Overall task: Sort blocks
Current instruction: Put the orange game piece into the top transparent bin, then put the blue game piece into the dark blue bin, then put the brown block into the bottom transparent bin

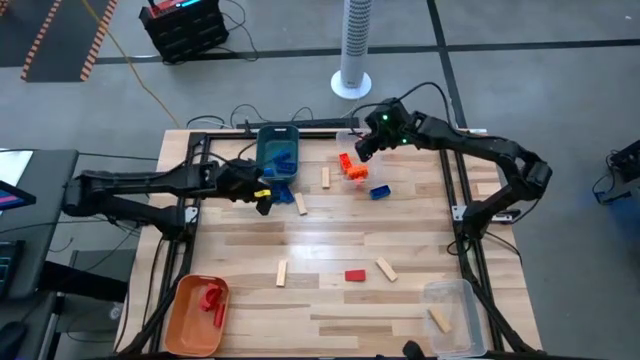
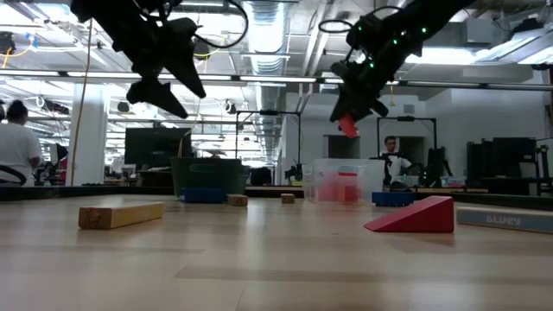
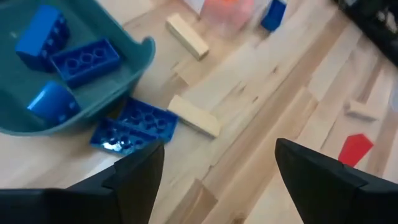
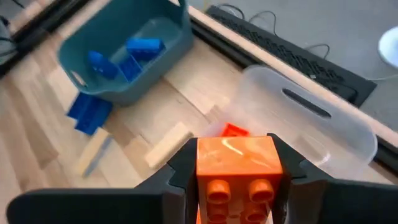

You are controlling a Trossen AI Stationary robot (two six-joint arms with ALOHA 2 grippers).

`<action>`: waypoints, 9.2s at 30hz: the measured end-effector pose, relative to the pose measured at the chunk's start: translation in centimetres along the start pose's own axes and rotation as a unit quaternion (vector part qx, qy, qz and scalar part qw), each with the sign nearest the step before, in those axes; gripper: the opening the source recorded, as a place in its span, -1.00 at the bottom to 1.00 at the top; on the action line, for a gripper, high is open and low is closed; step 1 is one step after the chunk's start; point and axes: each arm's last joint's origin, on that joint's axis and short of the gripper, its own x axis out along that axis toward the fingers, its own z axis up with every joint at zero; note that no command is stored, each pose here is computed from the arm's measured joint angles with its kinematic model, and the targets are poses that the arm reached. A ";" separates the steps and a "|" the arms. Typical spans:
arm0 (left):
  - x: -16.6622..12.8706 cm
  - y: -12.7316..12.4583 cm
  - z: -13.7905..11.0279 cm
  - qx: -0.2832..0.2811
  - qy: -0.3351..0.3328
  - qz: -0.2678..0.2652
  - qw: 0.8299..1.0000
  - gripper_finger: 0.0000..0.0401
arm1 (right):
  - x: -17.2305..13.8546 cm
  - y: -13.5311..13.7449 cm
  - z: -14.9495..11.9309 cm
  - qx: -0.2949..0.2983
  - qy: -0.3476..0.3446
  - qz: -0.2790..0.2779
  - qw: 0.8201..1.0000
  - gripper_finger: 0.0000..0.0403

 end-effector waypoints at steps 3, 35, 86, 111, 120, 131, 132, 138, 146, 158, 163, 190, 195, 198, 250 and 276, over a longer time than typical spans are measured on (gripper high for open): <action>0.8 -0.2 -0.2 0.006 0.010 0.002 1.000 0.45 | 0.9 -0.5 -0.7 0.004 0.023 -0.007 1.000 -0.39; 1.7 -1.3 -1.4 0.069 0.049 -0.014 0.996 0.42 | 10.1 -2.7 1.3 -0.019 0.170 -0.069 0.983 0.14; 11.6 -1.2 -3.5 -0.209 -0.016 0.230 0.950 0.42 | -11.4 17.6 -2.8 -0.175 -0.030 0.047 0.983 0.21; 8.8 2.5 -3.5 -0.059 0.183 0.303 0.933 0.42 | -11.5 17.9 -2.5 -0.160 -0.048 0.060 0.984 0.21; 4.8 1.8 -2.0 -0.117 0.158 0.240 0.951 0.42 | -11.3 17.5 -2.1 -0.154 -0.050 0.052 0.985 0.21; 8.0 1.5 -4.9 -0.238 0.083 0.157 0.955 0.42 | -11.2 17.3 -1.7 -0.145 -0.062 0.053 0.986 0.21; 8.1 1.4 -5.0 -0.239 0.078 0.159 0.955 0.42 | -11.2 17.3 -1.7 -0.145 -0.062 0.053 0.986 0.21; 9.2 1.7 -6.4 -0.216 0.097 0.204 0.950 0.42 | -11.2 17.4 -1.7 -0.145 -0.062 0.053 0.986 0.21; 10.1 1.7 -7.0 -0.208 0.101 0.219 0.948 0.42 | -11.2 17.4 -1.7 -0.145 -0.062 0.053 0.986 0.21; 9.9 2.0 -7.1 -0.201 0.070 0.263 0.941 0.41 | -11.2 17.3 -1.7 -0.141 -0.061 0.052 0.987 0.21; 9.8 2.2 -7.0 -0.190 0.052 0.283 0.939 0.14 | -11.1 17.2 -1.6 -0.139 -0.061 0.050 0.987 0.21; 2.8 2.6 0.7 -0.117 -0.062 0.036 0.991 -0.54 | -10.9 16.7 -1.2 -0.137 -0.062 0.042 0.988 0.21; 4.7 6.3 2.6 -0.159 -0.070 0.065 0.983 -0.54 | -10.9 16.7 -1.0 -0.133 -0.071 0.045 0.988 0.21; 6.2 7.2 4.0 -0.156 -0.056 0.082 0.983 -0.54 | -10.9 16.7 -0.9 -0.129 -0.074 0.047 0.988 0.21; 2.9 -12.7 -7.2 -0.058 0.271 0.039 0.960 -0.13 | -10.2 16.3 -2.3 -0.137 -0.027 0.030 0.990 0.21; 8.5 -14.2 -14.7 -0.103 0.266 0.144 0.947 0.48 | -10.8 17.8 -3.1 -0.144 -0.034 0.059 0.987 0.21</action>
